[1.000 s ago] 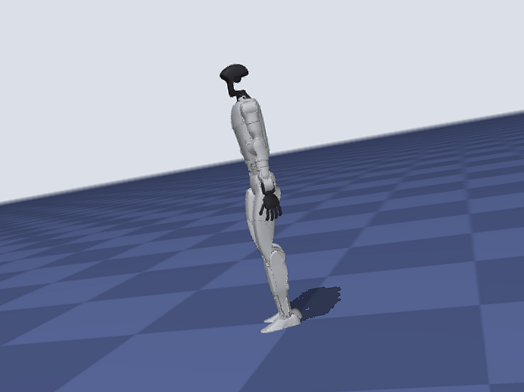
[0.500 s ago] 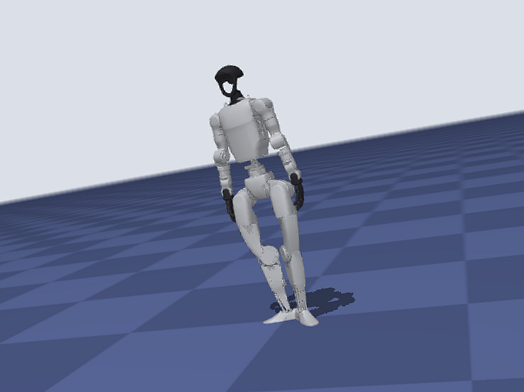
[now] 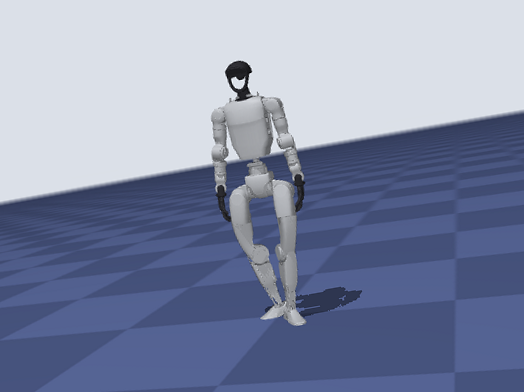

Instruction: Upper body actions

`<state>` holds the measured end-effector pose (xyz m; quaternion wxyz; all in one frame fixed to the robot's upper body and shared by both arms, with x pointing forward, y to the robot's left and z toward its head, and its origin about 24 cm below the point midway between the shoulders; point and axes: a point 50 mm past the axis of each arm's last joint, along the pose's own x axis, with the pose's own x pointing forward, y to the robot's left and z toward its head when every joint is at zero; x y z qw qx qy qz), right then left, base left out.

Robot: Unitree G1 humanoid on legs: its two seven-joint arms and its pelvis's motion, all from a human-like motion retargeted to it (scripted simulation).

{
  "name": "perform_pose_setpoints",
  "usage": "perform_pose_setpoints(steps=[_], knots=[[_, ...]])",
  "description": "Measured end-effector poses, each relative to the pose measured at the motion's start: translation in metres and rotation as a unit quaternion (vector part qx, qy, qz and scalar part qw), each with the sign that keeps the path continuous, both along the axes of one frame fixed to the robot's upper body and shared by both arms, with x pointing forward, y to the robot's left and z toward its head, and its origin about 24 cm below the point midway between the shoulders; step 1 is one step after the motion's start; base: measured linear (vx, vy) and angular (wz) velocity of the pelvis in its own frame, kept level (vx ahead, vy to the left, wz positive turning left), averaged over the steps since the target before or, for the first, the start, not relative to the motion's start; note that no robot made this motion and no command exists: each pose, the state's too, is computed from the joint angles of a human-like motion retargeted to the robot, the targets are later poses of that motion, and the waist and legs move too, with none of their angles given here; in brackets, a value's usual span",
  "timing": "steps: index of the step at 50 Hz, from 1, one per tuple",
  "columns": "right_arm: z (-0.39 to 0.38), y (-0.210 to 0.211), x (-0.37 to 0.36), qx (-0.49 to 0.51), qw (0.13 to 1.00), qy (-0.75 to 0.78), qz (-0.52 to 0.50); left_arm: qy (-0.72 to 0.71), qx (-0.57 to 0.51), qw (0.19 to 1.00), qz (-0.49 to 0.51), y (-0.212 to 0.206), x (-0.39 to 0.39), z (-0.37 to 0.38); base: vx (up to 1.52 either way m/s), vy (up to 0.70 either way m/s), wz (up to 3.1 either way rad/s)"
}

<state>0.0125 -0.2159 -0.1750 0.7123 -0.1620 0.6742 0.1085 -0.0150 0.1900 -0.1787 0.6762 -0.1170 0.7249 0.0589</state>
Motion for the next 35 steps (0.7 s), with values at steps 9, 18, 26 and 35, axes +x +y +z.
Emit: perform_pose_setpoints(steps=[9, 18, 26, 35], knots=[[-0.001, 0.008, 0.003, 0.007, 1.0, -0.003, 0.014, -0.007, 0.002, 1.0, -0.022, 0.011, 0.01, 0.002, 0.11, 0.03, 0.84], [-0.002, 0.015, 0.014, 0.016, 0.997, -0.02, 0.066, -0.012, 0.014, 0.999, -0.029, 0.02, 0.016, 0.003, 0.09, -0.05, 0.86], [-0.002, 0.012, 0.016, 0.017, 0.997, -0.014, 0.068, -0.001, -0.001, 1.0, -0.021, 0.009, 0.006, 0.002, 0.07, -0.02, 0.28], [-0.002, 0.016, 0.017, 0.03, 0.999, -0.01, 0.04, 0.031, -0.011, 0.998, -0.052, 0.005, -0.013, 0.002, 0.03, -0.03, 0.26]])
